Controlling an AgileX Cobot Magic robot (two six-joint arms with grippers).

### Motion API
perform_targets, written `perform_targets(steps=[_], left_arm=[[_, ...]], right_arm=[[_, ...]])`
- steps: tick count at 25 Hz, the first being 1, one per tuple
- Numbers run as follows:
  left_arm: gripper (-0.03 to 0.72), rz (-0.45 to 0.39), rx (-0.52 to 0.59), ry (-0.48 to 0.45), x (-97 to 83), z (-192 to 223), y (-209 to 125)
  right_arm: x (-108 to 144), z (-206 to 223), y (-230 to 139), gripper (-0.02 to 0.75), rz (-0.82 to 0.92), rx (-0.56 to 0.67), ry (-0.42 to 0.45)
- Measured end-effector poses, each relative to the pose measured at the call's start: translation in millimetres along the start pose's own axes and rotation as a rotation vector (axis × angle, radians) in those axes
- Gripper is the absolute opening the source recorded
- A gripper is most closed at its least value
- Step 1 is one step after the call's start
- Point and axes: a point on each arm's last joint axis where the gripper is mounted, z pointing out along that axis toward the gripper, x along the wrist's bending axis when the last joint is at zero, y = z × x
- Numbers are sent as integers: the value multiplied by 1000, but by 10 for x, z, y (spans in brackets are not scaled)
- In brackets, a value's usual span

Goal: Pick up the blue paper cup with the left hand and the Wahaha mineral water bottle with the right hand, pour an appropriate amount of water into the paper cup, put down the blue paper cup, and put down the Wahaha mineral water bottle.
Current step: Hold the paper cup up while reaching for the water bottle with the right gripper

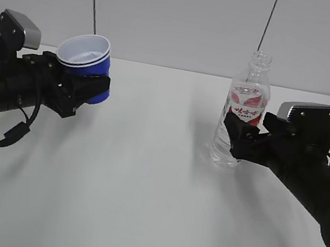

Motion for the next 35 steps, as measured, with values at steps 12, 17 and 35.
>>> perform_targets(steps=[12, 17, 35], left_arm=[[437, 0, -19, -7, -6, 0, 17], [437, 0, -20, -8, -7, 0, 19], [437, 0, -20, -8, -7, 0, 19]], right_arm=[[37, 23, 21, 673, 7, -8, 42], [28, 23, 22, 671, 11, -9, 33], [23, 95, -55, 661, 11, 5, 37]])
